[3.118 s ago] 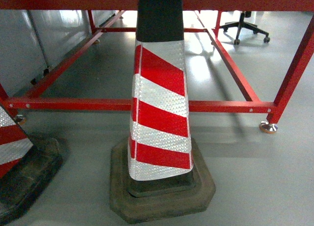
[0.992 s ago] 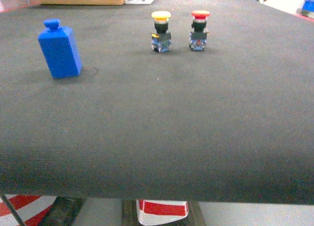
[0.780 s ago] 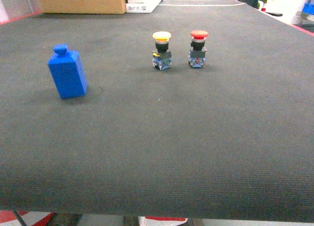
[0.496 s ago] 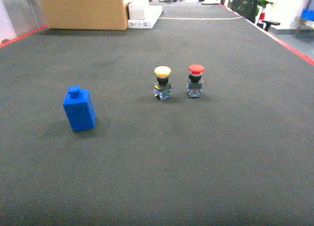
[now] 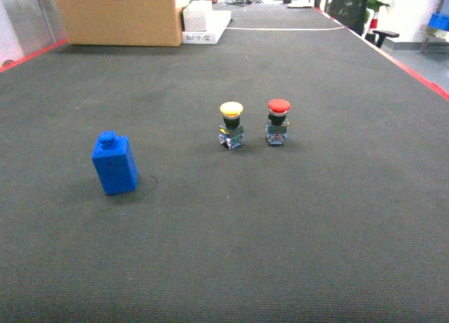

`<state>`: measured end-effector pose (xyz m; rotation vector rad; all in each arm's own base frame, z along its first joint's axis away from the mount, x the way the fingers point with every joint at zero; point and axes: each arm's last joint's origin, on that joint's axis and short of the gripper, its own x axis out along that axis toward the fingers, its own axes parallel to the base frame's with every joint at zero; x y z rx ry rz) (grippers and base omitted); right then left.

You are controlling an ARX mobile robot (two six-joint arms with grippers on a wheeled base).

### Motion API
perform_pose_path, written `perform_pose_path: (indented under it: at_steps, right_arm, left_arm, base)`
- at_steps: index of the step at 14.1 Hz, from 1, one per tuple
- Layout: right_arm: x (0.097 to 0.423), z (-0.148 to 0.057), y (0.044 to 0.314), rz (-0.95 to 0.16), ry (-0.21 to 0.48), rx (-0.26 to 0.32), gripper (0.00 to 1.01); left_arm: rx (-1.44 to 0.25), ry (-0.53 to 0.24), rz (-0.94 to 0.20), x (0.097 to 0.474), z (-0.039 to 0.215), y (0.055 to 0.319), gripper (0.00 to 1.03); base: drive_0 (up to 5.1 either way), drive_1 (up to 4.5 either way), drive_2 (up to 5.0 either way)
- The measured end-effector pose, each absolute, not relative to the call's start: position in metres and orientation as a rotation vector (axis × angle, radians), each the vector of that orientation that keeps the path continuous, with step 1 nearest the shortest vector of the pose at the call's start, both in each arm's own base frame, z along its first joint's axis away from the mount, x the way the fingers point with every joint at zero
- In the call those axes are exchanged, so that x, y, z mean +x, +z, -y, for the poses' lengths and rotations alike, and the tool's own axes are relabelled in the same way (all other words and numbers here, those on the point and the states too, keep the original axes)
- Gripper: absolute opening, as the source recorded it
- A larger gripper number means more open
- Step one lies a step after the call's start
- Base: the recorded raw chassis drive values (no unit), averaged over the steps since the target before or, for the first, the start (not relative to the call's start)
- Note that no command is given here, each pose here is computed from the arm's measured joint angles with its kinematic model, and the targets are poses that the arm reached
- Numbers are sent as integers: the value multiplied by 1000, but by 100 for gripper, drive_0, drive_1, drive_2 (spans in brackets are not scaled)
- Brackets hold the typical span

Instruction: Pick blue part to blue bin on bottom shelf

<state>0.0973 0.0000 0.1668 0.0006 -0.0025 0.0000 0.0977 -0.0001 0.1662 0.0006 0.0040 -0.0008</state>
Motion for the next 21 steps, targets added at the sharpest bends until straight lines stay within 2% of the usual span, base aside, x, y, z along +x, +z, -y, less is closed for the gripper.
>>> perform_pose_path:
  at_steps: [7, 8, 9, 10, 12, 14, 16, 18, 21]
  right_arm:
    - [97, 0, 167, 2, 0, 1, 98]
    - [97, 0, 167, 3, 0, 0, 98]
    - [97, 0, 167, 2, -1, 1, 98]
    - [97, 0, 167, 4, 0, 0, 98]
    - [97, 0, 167, 2, 0, 0, 98]
    - [97, 0, 167, 2, 0, 0, 98]
    - [97, 0, 167, 2, 0, 0, 98]
    - [97, 0, 167, 2, 0, 0, 98]
    - [97, 0, 167, 2, 0, 0, 98]
  left_arm:
    - [0, 0, -5, 98, 0, 166, 98]
    - [-13, 35, -83, 97, 0, 164, 98]
    - [-10, 91, -235, 100, 4, 164, 98]
    - [-4, 100, -262, 105, 7, 163, 98]
    - [-31, 53, -241, 120, 16, 172, 98]
    - [-60, -4, -197, 159, 32, 194, 98]
    - [-70, -28, -191, 216, 48, 199, 98]
    - [-50, -29, -263, 265, 60, 183, 98]
    - [-16, -24, -333, 301, 68, 158, 98]
  base:
    - [0, 0, 0]
    - [0, 0, 0]
    - [0, 0, 0]
    - [0, 0, 0]
    - [0, 0, 0]
    - [0, 0, 0]
    - [0, 0, 0]
    - [0, 0, 0]
    - [0, 0, 0]
